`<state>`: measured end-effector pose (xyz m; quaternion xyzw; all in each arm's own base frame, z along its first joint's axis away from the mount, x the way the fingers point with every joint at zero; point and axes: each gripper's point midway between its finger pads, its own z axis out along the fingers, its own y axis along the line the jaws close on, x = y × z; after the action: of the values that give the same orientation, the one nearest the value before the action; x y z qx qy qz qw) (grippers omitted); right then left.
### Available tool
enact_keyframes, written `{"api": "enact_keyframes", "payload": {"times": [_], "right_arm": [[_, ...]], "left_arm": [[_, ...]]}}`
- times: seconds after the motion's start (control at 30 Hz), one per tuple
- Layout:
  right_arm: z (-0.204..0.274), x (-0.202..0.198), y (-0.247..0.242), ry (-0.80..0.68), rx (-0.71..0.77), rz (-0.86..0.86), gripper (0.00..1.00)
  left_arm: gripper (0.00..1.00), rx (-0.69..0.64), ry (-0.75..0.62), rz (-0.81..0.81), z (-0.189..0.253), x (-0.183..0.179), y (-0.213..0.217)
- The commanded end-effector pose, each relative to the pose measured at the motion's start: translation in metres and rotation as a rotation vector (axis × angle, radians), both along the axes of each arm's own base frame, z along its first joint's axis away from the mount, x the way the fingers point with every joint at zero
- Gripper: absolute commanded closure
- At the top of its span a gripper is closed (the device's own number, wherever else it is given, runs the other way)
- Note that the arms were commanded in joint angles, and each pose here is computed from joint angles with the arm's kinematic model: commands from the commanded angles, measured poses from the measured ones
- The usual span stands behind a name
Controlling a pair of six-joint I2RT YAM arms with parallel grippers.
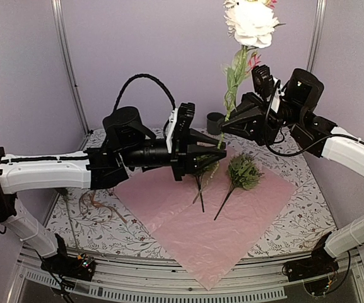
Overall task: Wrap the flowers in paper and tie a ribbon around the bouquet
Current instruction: Pass from the right arm to the left, then place the fake flower on the flattened wrapping paper.
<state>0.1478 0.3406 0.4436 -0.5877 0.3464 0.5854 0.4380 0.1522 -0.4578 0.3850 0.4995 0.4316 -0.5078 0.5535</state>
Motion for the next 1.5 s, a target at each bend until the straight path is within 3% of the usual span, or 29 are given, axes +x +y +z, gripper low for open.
{"api": "enact_keyframes", "payload": {"times": [0.0,0.13,0.43,0.9,0.93,1.07,1.13,1.27,1.37,1.47], "right_arm": [[-0.001,-0.002,0.001,-0.001,0.003,0.017,1.00],[-0.006,-0.001,0.001,0.008,-0.003,0.001,1.00],[-0.021,0.011,0.002,0.038,-0.026,-0.031,1.00],[-0.024,0.015,0.003,0.039,-0.028,-0.042,1.00],[-0.024,0.018,0.004,0.042,-0.028,-0.054,0.95],[-0.025,0.046,0.010,0.089,-0.025,-0.197,0.44],[-0.034,0.072,0.012,0.154,-0.050,-0.315,0.30],[-0.084,0.143,0.002,0.359,-0.176,-0.680,0.26],[-0.123,0.175,-0.013,0.431,-0.280,-0.894,0.26],[-0.145,0.181,-0.018,0.451,-0.345,-0.946,0.26]], "left_arm": [[0.96,-0.042,0.004,-0.057,0.013,-0.004,-0.001],[1.00,-0.054,0.026,-0.064,0.014,-0.005,-0.001],[1.00,-0.083,0.137,0.165,0.006,0.028,0.018],[1.00,-0.082,0.119,0.175,0.002,0.023,0.026],[1.00,-0.088,0.128,0.201,0.003,0.027,0.028],[1.00,-0.068,0.246,0.456,-0.006,0.070,0.041],[1.00,0.006,0.351,0.668,-0.033,0.100,0.056],[1.00,0.203,0.607,1.056,-0.107,0.141,0.089],[1.00,0.310,0.730,1.147,-0.157,0.145,0.094],[1.00,0.394,0.875,1.190,-0.208,0.146,0.099]]}}
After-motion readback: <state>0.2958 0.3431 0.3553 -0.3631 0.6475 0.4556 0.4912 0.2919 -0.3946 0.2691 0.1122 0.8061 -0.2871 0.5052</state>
